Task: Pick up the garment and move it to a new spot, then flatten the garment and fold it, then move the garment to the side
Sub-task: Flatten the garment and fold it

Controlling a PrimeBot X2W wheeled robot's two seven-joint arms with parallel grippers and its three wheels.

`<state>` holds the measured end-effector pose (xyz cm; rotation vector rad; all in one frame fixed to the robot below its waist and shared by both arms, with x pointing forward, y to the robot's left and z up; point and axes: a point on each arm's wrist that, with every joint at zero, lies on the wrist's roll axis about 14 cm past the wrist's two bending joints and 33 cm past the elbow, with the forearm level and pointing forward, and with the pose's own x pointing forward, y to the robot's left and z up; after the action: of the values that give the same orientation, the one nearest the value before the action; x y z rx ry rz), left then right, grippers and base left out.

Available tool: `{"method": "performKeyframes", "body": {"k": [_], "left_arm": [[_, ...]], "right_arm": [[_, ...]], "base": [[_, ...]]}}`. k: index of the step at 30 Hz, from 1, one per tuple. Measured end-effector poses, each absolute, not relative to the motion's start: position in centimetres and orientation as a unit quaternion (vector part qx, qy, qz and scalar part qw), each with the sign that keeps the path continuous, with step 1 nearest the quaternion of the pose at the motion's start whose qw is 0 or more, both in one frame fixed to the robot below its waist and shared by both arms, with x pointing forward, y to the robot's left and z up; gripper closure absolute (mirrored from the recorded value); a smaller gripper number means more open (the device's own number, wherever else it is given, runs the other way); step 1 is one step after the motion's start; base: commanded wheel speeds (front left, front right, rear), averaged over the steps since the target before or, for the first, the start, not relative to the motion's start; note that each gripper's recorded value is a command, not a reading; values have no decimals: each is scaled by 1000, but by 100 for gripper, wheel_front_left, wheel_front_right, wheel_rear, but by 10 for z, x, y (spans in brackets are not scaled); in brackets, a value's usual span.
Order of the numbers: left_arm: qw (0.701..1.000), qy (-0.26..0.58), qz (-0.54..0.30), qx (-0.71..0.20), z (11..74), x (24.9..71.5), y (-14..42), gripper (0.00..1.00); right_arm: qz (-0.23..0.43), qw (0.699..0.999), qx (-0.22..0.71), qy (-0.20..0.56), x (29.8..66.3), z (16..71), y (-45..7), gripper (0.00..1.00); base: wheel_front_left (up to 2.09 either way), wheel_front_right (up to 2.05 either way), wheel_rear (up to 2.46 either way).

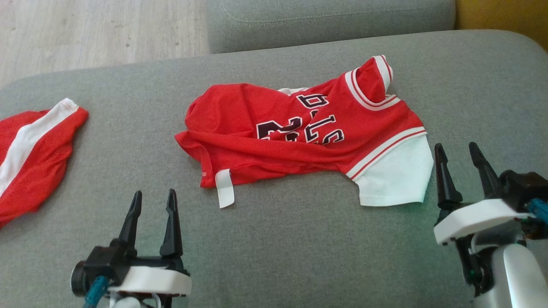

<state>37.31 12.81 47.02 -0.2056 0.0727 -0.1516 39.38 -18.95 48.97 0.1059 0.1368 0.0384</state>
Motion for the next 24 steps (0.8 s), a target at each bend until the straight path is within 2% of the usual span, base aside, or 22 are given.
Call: {"method": "performKeyframes", "body": {"k": [7,14,18,24], "left_arm": [[990,53,-80,-101,462,374,124,0],[976,133,-163,-55,433,401,74,0],[973,170,-154,-24,418,422,64,0],[969,220,-111,-5,387,429,75,0]], "right_arm": [[25,995,52,86,384,481,-183,0],[34,993,60,94,385,476,-177,0],[31,992,66,104,382,470,-177,0],[17,990,73,116,377,461,-185,0]], "base": [[0,0,0],[0,0,0],[0,0,0],[0,0,0]]}}
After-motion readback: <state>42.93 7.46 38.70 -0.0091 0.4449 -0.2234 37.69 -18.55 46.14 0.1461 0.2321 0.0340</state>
